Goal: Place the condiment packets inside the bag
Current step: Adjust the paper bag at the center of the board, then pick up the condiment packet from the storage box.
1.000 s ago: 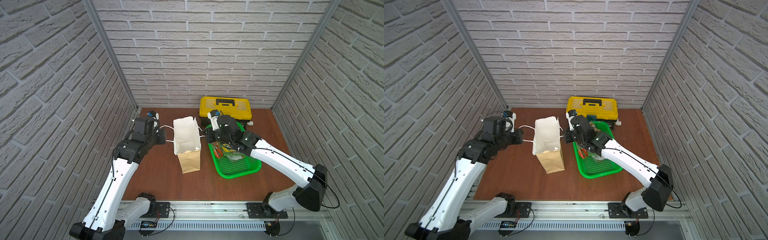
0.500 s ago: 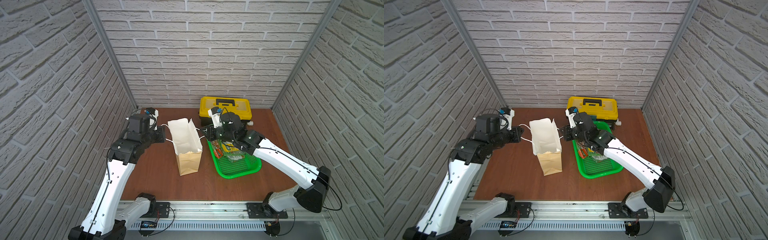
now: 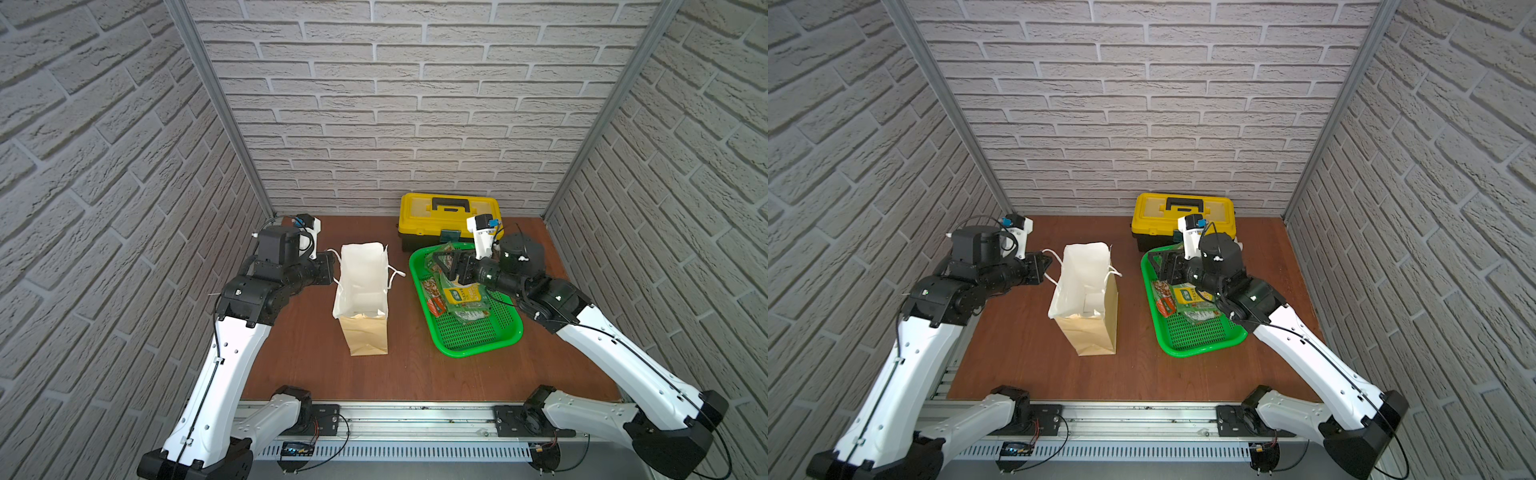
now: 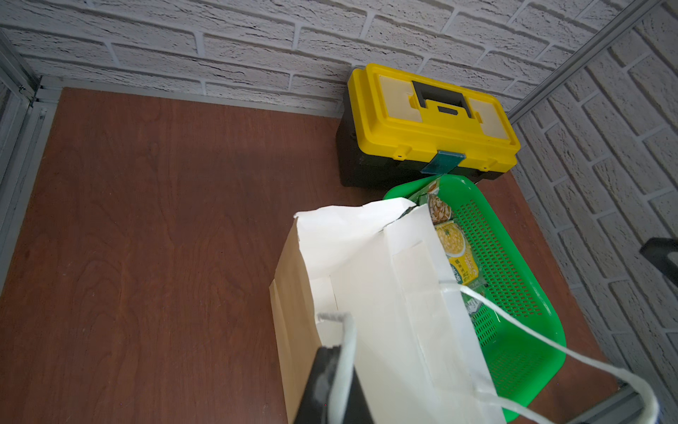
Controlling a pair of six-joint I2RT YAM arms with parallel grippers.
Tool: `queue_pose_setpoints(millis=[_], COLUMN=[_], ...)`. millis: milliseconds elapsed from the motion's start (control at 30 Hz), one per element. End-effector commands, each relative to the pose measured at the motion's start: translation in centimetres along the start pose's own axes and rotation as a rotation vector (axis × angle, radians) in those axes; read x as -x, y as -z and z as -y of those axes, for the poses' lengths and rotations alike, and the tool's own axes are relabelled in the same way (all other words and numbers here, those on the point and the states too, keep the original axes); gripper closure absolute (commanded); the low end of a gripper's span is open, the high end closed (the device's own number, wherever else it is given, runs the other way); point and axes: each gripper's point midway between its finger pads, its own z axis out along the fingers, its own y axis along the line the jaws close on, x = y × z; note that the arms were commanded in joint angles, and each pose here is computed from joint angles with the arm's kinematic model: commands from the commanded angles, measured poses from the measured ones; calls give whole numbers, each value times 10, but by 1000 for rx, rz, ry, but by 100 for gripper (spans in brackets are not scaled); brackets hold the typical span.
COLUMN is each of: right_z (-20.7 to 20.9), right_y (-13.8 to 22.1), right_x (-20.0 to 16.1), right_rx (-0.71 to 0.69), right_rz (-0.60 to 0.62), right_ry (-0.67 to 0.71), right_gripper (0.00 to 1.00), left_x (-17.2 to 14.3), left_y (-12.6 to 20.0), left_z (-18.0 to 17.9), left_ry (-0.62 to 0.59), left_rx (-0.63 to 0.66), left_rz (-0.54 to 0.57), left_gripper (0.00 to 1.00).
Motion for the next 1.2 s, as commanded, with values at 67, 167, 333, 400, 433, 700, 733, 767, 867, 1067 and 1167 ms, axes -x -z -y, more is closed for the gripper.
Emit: queue_pose_setpoints(millis=[67,167,333,400,433,700,733,767,867,1067,1167], right_z=[54,91,133,145,149,177,178,178,178,193,199], right_y=[-4,-16,-44,-56,-61,-83,-83,-84,-87,-89,-89], right_x=[-34,-59,-93,-100,-102,-127,-128,-129,-132,-140,-145], right_rx=[-143,-270,-428,-485,-507,-713,-723,-730,-744,-837,-863], right_rz=[-61,-120,-231,-267,-285,-424,-427,-430,-445,-508,-528], right_ry=[-11,8,58,95,110,271,283,296,326,385,395], right_gripper=[24,24,29,30,31,39,39,39,38,38,39], left_x=[7,7,7,6,6,4,4,3,4,3,3], left_y=[6,7,9,10,10,10,9,9,9,10,9], left_z=[4,4,4,4,4,2,2,3,4,4,4], left_ry=[-16,-15,-13,-12,-12,-13,-12,-13,-13,-12,-12], left_rx=[-19,-21,-19,-20,-21,-14,-15,-18,-23,-24,-23], left_rz=[42,45,50,48,49,45,44,44,46,48,47], left_gripper=[95,95,95,95,95,95,95,95,95,95,94])
